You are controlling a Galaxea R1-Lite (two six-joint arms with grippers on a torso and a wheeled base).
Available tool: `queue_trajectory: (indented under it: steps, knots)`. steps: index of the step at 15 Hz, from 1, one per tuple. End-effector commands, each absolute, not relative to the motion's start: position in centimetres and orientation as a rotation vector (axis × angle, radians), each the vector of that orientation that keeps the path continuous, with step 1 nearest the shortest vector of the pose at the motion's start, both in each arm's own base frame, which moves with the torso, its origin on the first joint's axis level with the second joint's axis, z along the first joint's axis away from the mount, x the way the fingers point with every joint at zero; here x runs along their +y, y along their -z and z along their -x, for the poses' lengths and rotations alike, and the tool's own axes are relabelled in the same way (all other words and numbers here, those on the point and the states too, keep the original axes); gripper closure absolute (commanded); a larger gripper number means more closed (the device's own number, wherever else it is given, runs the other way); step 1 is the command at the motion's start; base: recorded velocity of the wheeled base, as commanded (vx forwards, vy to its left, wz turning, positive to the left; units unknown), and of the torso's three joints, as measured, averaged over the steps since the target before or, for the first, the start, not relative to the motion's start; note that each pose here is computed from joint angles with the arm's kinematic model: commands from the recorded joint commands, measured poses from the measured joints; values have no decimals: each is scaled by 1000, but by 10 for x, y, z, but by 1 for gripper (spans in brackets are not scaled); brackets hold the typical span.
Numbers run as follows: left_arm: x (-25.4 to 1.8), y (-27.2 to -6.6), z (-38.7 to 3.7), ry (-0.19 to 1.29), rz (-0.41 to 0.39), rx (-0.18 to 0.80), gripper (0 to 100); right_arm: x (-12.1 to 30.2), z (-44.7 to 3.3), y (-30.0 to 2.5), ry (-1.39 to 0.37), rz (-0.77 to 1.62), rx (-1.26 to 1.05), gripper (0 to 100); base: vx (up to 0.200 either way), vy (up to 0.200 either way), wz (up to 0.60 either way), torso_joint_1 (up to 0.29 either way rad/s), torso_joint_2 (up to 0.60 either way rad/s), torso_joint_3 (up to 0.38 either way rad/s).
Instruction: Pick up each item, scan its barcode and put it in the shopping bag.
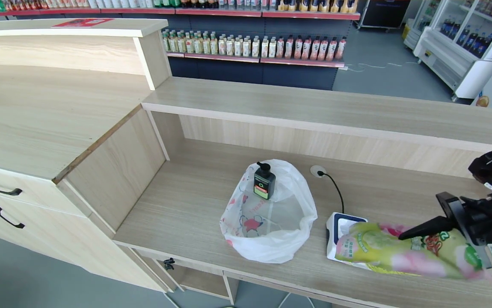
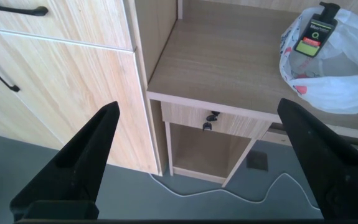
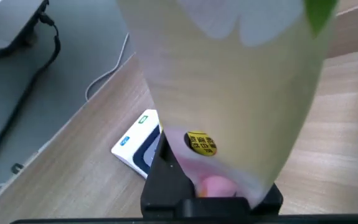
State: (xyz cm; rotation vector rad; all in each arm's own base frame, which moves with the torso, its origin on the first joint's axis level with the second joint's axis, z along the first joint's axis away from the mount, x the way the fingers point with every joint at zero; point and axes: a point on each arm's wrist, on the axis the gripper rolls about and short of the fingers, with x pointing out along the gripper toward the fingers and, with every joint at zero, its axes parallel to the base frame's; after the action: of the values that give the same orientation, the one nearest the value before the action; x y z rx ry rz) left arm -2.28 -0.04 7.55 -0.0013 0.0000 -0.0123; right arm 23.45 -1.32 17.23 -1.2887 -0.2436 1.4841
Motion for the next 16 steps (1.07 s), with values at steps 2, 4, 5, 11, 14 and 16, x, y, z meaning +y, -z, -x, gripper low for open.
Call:
queue_trajectory:
  steps: [2, 4, 5, 11, 14, 16]
  knots:
    - [0, -75, 23, 12, 2, 0, 0, -3, -146, -240, -1286, 920, -60, 100, 0, 0, 0, 0, 0, 0]
    - [0, -76, 23, 11, 2, 2, 0, 0, -130, -269, -1157, 669, 71, 100, 0, 0, 0, 0, 0, 0]
    - [0, -75, 23, 12, 2, 0, 0, -2, -137, -276, -1110, 610, 77, 100, 0, 0, 0, 0, 0, 0]
    - [0, -76, 23, 12, 2, 2, 0, -13, -123, -269, -992, 440, 216, 100, 0, 0, 0, 0, 0, 0]
    - [0, -75, 23, 12, 2, 0, 0, -6, -99, -277, -989, 279, 341, 100, 0, 0, 0, 0, 0, 0]
    - [0, -75, 23, 12, 2, 0, 0, -3, -86, -280, -970, 197, 413, 100, 0, 0, 0, 0, 0, 0]
